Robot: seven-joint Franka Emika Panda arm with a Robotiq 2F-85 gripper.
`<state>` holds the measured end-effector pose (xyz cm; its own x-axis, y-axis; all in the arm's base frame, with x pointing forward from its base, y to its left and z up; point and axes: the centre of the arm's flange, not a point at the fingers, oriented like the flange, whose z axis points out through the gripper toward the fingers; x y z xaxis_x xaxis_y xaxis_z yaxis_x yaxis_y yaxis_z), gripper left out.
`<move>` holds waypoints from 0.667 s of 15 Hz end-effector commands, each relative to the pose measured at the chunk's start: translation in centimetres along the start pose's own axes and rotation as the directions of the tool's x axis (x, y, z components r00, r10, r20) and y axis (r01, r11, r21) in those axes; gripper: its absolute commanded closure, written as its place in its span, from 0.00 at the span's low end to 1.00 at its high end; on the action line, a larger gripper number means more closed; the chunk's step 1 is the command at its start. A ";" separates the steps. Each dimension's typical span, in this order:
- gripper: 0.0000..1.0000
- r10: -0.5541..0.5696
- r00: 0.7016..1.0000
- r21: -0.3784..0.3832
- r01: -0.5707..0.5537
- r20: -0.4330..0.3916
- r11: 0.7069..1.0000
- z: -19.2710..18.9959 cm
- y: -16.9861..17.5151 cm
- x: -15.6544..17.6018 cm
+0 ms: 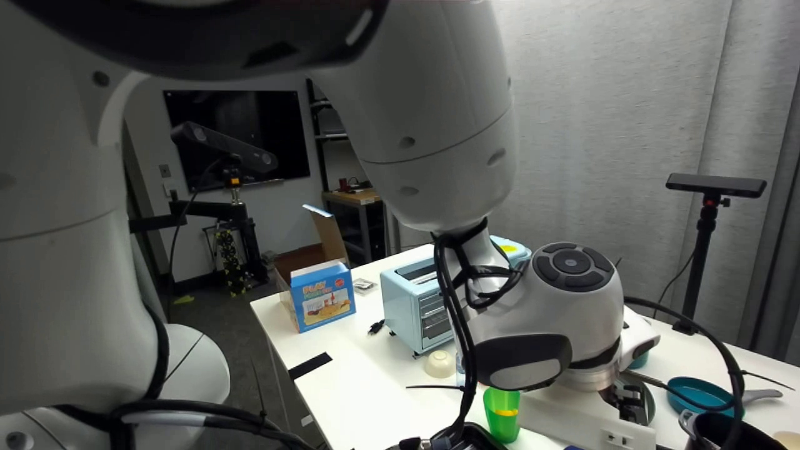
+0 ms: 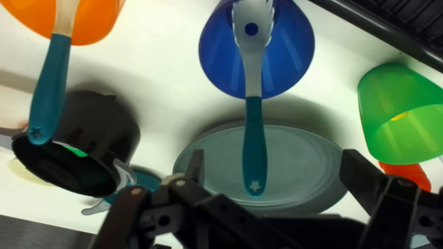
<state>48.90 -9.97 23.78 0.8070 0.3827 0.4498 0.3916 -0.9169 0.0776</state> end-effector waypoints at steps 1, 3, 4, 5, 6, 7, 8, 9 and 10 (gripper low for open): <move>0.00 -0.025 0.998 -0.044 0.028 0.053 0.999 -2.9 -2.7 -0.6; 0.00 -0.046 0.997 -0.049 0.050 0.066 0.998 -3.6 -4.1 -0.8; 0.00 -0.061 0.996 -0.051 0.065 0.071 0.997 -3.9 -4.9 -0.9; 0.00 -0.075 0.994 -0.053 0.079 0.075 0.996 -4.2 -5.6 -0.9; 0.00 -0.088 0.993 -0.053 0.092 0.076 0.994 -4.4 -6.3 -0.8; 0.00 -0.099 0.992 -0.053 0.103 0.076 0.993 -4.6 -7.0 -0.8; 0.00 -0.107 0.991 -0.052 0.111 0.077 0.992 -4.8 -7.7 -0.7; 0.00 -0.116 0.990 -0.052 0.120 0.075 0.991 -4.9 -8.4 -0.7; 0.00 -0.124 0.989 -0.052 0.129 0.076 0.990 -5.1 -9.0 -0.7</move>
<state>44.79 -4.24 25.45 0.7806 0.4958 0.3805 0.4747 -0.8664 0.1551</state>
